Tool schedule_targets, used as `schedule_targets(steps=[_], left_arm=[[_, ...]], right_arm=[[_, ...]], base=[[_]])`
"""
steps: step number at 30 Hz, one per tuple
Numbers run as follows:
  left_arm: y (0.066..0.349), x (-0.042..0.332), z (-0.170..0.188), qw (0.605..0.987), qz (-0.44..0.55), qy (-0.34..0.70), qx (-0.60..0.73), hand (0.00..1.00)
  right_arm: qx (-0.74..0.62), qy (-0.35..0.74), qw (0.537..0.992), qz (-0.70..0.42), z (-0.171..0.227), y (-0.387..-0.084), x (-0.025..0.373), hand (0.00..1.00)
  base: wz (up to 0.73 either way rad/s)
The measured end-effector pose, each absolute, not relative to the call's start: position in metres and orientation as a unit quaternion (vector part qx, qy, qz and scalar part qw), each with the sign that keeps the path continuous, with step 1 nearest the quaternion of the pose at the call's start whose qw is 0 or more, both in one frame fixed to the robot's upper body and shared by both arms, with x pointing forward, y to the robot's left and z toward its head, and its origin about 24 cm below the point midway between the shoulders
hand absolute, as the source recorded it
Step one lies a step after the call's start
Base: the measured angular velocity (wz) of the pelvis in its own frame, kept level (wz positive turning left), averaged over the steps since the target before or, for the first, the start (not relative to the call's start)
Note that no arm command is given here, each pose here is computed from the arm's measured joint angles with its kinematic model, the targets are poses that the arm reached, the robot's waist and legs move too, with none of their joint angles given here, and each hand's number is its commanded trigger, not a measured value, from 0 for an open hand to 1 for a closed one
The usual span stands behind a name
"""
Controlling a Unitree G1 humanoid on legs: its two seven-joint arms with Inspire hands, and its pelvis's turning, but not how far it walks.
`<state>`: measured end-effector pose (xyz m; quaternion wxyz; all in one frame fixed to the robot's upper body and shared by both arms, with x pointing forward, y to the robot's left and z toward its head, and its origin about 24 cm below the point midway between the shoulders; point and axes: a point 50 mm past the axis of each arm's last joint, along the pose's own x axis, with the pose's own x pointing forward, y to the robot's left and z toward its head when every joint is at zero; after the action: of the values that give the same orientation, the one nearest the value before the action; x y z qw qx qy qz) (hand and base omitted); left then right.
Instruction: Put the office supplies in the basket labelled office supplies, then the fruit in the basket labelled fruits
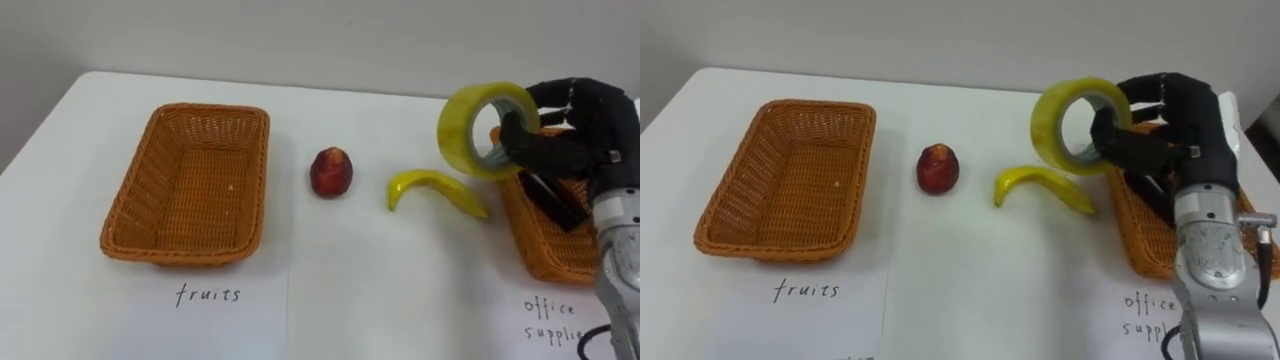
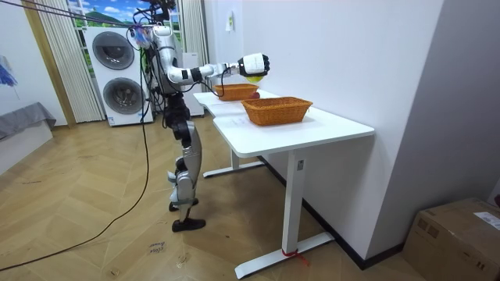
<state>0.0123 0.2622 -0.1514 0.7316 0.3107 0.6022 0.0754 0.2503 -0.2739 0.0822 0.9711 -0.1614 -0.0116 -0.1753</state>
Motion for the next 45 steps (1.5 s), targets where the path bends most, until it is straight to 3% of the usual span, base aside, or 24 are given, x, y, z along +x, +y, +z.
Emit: schedule_targets(steps=[19,31,45], left_arm=[[0.264,0.0,-0.15,0.721,0.086,0.615,0.309,0.0],[0.267,-0.001,-0.149,0.723,0.099,0.616,0.297,0.0],[0.271,0.003,-0.148,0.724,0.101,0.612,0.302,0.0]], right_arm=[[-0.129,0.05,0.959,-0.246,0.057,-0.301,0.244,1.0],[-0.149,0.058,0.946,-0.282,0.061,-0.323,0.24,1.0],[-0.153,0.06,0.941,-0.295,0.061,-0.327,0.238,1.0]], base=[[-0.03],[0.0],[0.0]])
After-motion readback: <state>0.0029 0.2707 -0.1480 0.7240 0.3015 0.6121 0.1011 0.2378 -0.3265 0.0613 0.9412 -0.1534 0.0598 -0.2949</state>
